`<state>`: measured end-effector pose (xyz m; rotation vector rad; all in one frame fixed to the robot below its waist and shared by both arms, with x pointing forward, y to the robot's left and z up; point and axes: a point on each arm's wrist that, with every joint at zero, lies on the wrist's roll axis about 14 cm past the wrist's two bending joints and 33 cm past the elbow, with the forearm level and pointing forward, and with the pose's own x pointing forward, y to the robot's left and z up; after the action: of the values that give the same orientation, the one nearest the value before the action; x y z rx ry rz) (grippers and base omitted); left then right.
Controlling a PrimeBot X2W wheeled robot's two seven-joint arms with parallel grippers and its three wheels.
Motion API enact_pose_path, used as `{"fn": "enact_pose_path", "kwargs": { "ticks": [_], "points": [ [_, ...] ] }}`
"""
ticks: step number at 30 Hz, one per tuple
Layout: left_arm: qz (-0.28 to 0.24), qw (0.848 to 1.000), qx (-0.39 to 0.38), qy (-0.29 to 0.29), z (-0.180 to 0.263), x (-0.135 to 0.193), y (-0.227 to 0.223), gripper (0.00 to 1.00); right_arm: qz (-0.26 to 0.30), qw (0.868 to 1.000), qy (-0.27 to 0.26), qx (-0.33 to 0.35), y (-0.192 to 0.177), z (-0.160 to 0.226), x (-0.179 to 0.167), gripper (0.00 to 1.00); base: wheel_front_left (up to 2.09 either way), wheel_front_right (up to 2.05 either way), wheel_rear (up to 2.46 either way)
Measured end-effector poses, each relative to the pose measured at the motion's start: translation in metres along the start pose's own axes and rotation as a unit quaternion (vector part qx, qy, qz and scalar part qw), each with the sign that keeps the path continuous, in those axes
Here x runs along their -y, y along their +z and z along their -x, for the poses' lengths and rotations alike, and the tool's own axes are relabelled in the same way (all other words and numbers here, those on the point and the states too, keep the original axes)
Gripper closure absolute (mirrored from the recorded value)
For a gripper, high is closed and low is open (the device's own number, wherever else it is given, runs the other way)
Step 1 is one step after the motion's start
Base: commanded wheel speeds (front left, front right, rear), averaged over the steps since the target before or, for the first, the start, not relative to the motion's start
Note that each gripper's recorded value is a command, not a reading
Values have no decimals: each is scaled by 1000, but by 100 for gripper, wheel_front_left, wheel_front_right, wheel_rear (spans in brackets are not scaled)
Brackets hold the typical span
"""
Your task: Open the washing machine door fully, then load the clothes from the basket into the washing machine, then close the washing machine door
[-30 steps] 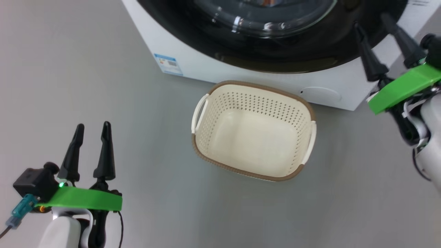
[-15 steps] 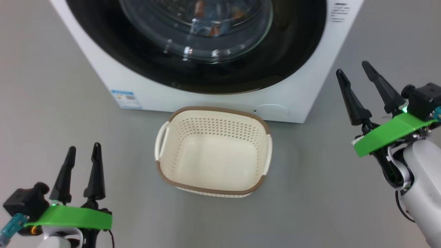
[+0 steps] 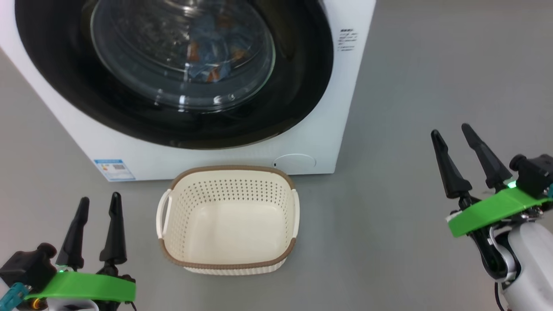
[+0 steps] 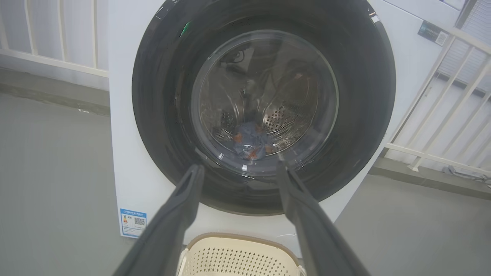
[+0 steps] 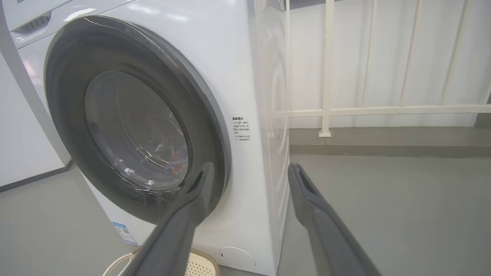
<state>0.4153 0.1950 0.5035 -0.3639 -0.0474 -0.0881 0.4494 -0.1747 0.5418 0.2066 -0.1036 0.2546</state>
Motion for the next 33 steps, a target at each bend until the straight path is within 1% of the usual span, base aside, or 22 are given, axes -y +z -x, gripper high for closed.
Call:
{"fn": "enact_pose_path", "kwargs": {
  "ticks": [5, 13, 33],
  "points": [
    [1, 1000, -1, -15, 0, 12, 1, 0, 2, 1000, -27, 1, 2, 24, 13, 0, 0, 0, 0],
    [-1, 999, 5, -34, 1, 25, 8, 0, 1, 999, -47, 12, 8, 42, 20, 0, 0, 0, 0],
    [-8, 999, 6, -33, 5, 26, 12, 0, -3, 999, -45, 15, 9, 47, 15, 0, 0, 0, 0]
  ]
}}
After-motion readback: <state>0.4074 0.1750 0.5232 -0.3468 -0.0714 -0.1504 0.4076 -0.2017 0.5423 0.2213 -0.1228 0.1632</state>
